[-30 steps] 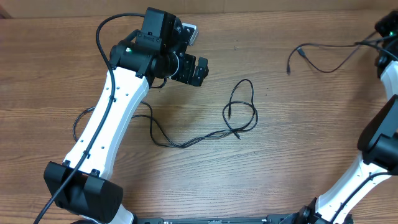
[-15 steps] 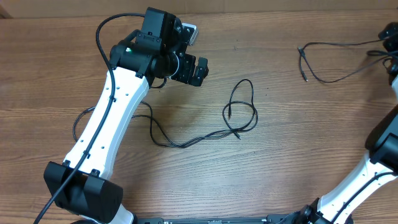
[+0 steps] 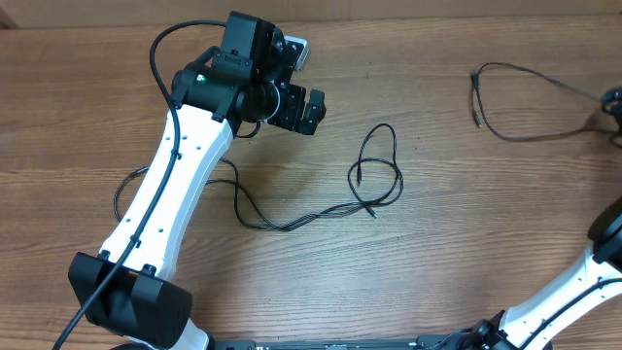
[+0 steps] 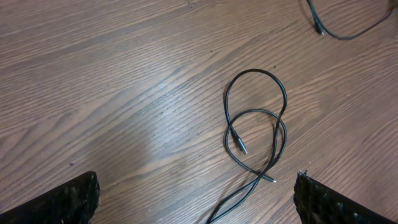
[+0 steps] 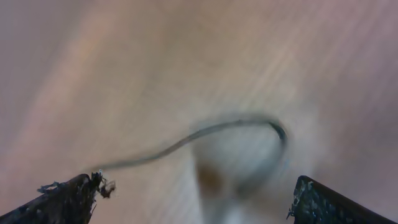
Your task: Untangle cables
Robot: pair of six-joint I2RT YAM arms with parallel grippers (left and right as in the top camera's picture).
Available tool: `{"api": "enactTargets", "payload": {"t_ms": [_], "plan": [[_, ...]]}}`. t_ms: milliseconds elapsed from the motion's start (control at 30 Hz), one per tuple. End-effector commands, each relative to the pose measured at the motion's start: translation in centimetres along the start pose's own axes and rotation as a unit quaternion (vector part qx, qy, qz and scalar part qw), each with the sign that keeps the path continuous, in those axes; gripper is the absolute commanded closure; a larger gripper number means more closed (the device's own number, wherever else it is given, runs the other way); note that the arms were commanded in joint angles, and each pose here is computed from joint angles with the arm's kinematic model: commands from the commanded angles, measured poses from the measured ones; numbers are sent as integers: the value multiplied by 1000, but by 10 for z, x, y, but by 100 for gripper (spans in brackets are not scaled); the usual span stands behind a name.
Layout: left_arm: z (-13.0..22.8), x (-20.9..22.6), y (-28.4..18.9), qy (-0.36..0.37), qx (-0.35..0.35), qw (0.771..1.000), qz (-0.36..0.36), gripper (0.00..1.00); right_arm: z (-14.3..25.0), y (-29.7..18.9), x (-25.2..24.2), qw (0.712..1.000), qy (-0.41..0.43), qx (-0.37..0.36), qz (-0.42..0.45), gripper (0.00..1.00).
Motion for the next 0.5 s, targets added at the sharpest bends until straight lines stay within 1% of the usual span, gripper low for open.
{"api": "enactTargets", "payload": {"t_ms": [0,133,233,300,400,467], "plan": [[-6,-2,-2,15,-7,1000,0,1,-7,-7,-12,1000,-15,2,21,0],[-6,-2,-2,15,-7,1000,0,0,4,-14,-22,998,-21,37,51,0],[-6,-2,-2,15,-7,1000,0,0,7,-24,-20,996,-35,59,52,0],[-6,-2,-2,15,-7,1000,0,0,9,-32,-9,994,-73,75,28,0],[-6,-2,-2,15,-7,1000,0,0,21,-49,12,983,-146,108,-18,0],[-6,-2,-2,15,-7,1000,0,0,29,-60,18,978,-164,124,-25,0]]}}
Point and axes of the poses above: each gripper's point midway between its finger pads, its own y axis out along the fingers, its own x axis along the line the jaws close on, z = x × y, the point moved 1 cm from there along -y, back along the fingers, and after that the axes turned 3 degrees about y, right-handed, at the moved point
